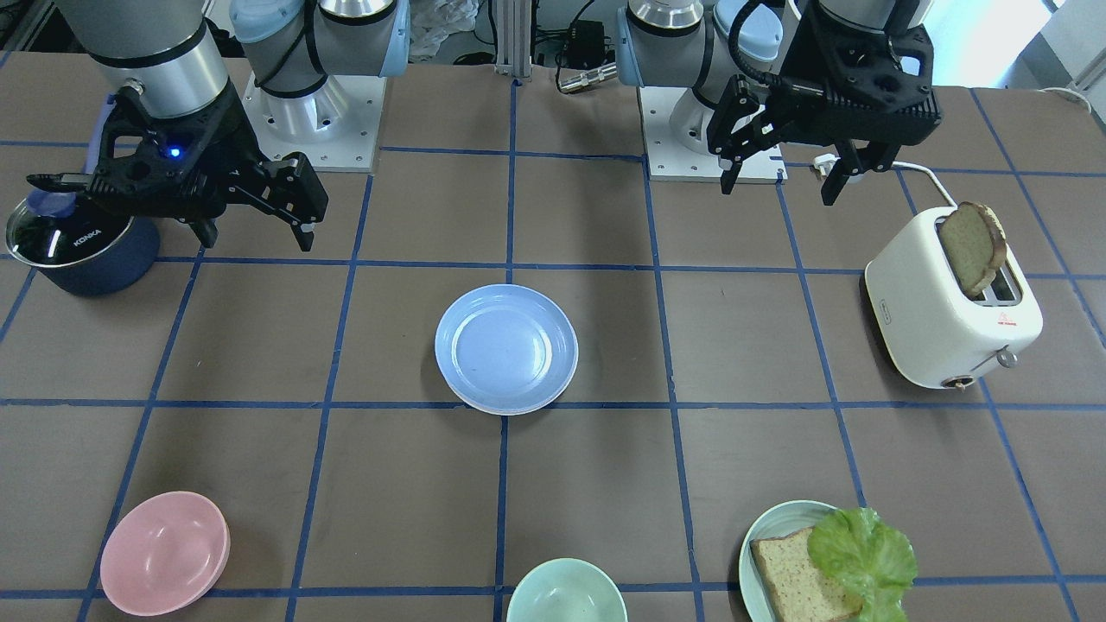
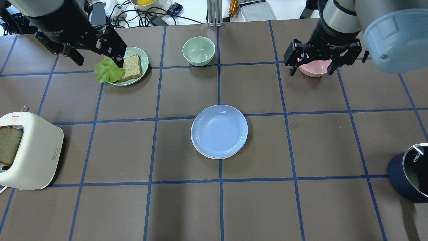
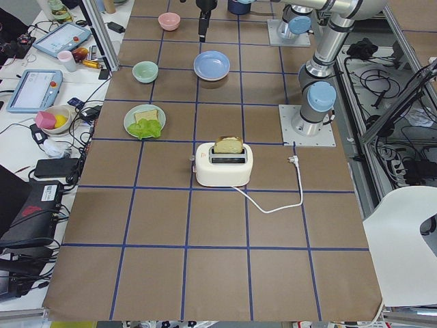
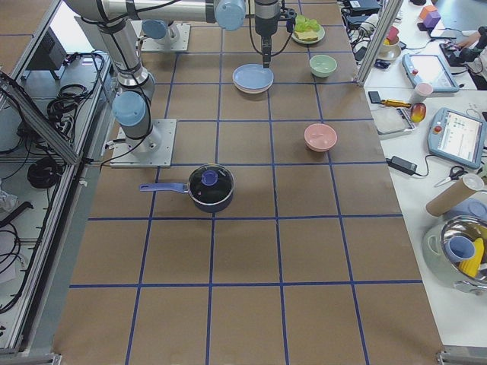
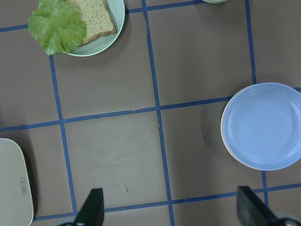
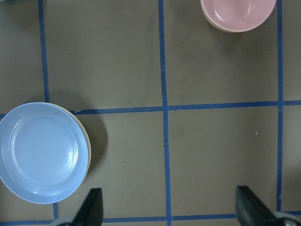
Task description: Stack three plates with pink and blue
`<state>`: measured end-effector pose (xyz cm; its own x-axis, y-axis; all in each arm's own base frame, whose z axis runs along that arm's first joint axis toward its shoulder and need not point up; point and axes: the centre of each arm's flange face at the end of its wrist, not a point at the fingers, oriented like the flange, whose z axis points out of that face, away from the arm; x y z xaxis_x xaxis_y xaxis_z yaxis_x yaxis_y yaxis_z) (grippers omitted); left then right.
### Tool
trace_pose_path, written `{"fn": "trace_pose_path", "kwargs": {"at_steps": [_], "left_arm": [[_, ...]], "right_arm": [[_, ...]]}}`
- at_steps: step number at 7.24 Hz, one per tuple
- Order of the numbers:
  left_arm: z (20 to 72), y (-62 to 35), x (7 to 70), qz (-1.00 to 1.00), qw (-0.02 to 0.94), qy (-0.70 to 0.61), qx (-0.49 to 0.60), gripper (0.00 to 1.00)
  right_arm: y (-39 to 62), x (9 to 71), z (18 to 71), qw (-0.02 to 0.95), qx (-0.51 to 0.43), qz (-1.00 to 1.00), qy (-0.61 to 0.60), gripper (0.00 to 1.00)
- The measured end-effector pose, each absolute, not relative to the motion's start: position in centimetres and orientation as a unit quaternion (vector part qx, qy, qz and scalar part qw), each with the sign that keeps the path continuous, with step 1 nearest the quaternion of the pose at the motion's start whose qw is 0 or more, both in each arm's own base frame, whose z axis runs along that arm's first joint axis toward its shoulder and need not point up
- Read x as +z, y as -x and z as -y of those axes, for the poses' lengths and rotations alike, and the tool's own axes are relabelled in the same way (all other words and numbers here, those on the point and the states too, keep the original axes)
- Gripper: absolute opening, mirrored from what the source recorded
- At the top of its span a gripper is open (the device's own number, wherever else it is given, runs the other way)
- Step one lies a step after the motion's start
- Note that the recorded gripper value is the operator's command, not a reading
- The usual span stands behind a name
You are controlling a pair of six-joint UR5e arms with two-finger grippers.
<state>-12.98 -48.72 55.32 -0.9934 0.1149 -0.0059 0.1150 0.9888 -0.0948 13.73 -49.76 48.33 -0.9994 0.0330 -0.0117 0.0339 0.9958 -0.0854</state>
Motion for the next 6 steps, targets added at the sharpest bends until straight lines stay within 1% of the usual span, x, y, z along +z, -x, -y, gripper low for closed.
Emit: {"fn": "trace_pose_path", "kwargs": {"at_steps": [6], "left_arm": [[48.81,12.93,55.04,-0.997,-0.001,-0.057,-0.046,1.0]], "right_arm": [[-13.83,48.64,49.58,0.004,-0.049,-0.999,-0.009,1.0]]}}
